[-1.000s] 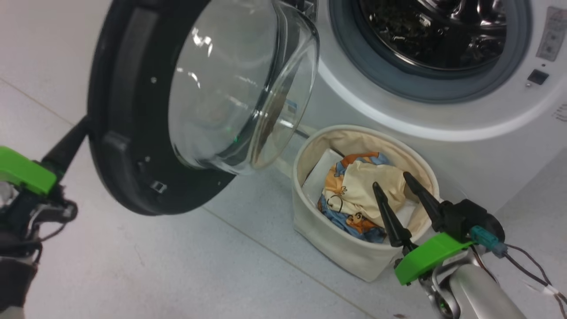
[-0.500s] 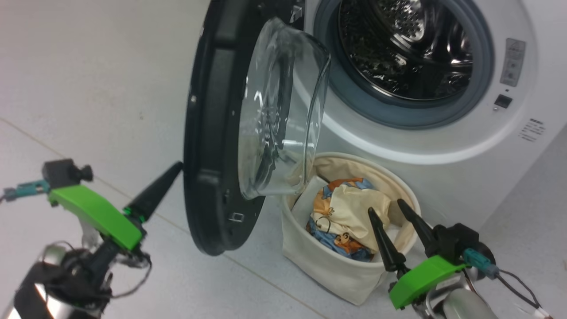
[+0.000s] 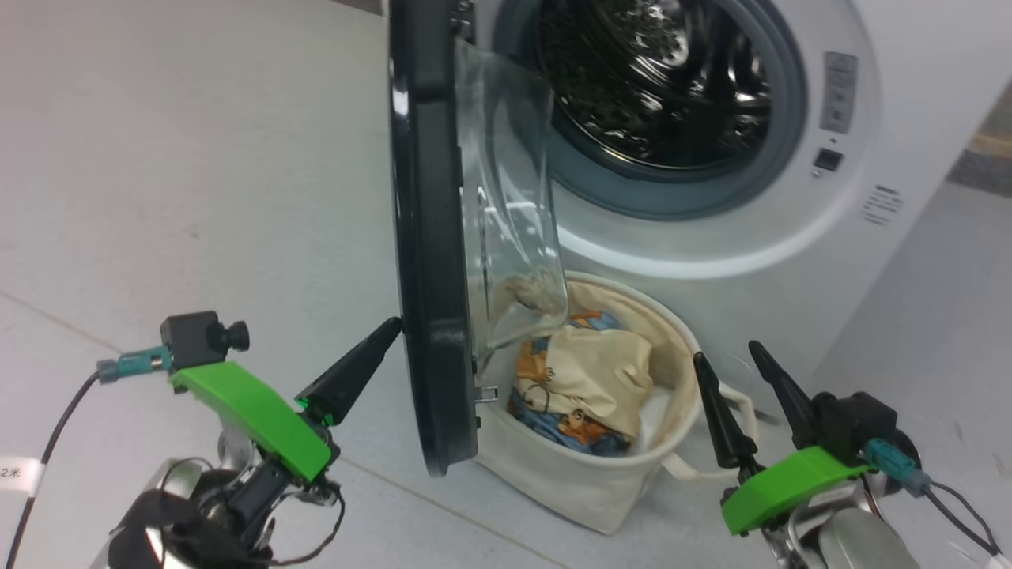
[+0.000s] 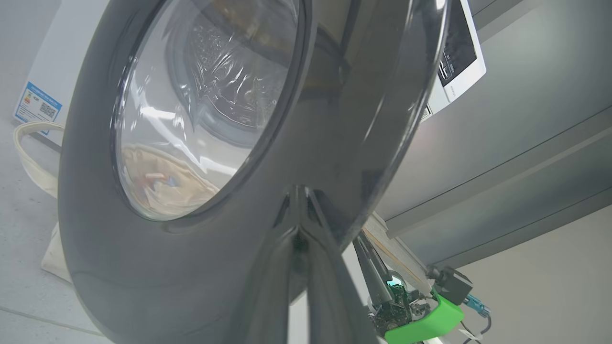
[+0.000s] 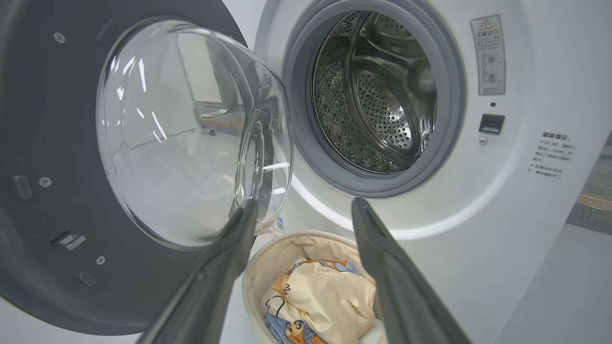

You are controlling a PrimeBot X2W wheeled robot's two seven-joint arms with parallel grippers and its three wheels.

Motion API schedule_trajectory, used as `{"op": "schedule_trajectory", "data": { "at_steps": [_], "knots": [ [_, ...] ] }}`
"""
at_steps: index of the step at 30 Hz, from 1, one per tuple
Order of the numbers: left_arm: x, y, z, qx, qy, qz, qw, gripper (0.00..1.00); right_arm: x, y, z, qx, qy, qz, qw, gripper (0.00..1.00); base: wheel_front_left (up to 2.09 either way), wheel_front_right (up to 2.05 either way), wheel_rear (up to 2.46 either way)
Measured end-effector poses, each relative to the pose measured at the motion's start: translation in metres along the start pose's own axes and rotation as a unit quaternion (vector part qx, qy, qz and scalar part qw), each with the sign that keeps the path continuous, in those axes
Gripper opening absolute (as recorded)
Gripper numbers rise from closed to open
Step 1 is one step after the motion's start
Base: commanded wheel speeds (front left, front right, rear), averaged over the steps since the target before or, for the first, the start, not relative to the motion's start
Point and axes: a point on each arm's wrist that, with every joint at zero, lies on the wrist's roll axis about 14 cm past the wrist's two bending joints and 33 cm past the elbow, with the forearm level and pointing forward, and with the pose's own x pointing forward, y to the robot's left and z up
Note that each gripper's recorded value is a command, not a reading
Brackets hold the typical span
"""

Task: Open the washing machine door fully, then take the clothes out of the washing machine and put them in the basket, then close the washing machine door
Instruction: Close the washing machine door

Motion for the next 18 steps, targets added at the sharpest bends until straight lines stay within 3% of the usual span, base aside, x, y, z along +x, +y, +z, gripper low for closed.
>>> {"op": "schedule_trajectory", "data": {
  "at_steps": [18],
  "knots": [
    [0.104, -0.043, -0.064, -0.024, 0.107, -0.094, 0.989, 0.0, -0.038, -0.075, 0.007, -0.004, -0.012, -0.122, 0.993, 1.0, 0.0, 0.0, 0.0]
  ]
}}
